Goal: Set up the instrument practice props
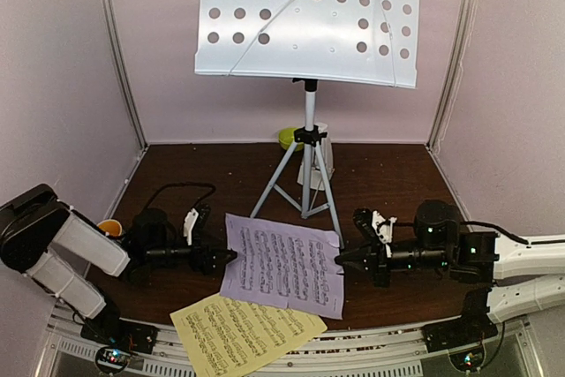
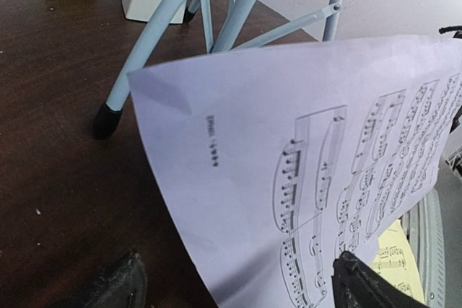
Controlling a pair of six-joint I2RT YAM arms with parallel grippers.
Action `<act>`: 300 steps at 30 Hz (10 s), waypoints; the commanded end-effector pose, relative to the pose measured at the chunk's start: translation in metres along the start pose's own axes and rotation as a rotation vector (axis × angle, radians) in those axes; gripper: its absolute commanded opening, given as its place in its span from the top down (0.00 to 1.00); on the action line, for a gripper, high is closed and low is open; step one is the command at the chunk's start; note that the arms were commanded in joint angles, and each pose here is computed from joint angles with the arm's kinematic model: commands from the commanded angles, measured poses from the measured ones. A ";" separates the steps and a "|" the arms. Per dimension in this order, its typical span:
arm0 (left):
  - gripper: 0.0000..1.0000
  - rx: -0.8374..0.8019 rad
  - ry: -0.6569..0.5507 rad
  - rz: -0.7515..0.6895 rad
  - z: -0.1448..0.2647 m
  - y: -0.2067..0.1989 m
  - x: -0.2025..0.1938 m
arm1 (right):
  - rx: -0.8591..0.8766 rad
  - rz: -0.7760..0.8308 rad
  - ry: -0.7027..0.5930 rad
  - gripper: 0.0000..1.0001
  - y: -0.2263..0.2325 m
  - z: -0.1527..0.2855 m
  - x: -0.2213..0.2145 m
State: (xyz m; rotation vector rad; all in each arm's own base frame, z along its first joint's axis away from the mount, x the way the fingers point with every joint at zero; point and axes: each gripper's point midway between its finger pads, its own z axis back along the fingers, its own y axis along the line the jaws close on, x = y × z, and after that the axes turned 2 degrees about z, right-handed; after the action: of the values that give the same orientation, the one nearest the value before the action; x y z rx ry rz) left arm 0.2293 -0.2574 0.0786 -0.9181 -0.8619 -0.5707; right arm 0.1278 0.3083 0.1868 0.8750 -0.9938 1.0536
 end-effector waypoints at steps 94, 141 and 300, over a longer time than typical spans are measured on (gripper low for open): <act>0.94 -0.110 0.117 -0.886 0.034 -0.226 0.190 | -0.242 0.374 0.361 1.00 -0.011 -0.018 0.136; 0.38 0.506 -0.420 -0.901 0.084 -0.250 0.451 | -0.579 0.142 -0.875 1.00 -0.047 0.236 0.392; 1.00 0.545 -0.921 -0.905 0.092 -0.263 0.476 | -0.312 0.513 -0.777 1.00 -0.115 0.075 0.446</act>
State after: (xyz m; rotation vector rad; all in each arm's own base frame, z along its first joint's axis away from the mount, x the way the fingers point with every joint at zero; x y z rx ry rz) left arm 0.2740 -0.3679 0.5851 -0.1424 -2.0759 -0.7043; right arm 0.3062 0.3310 0.6064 0.7324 -2.0280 0.9614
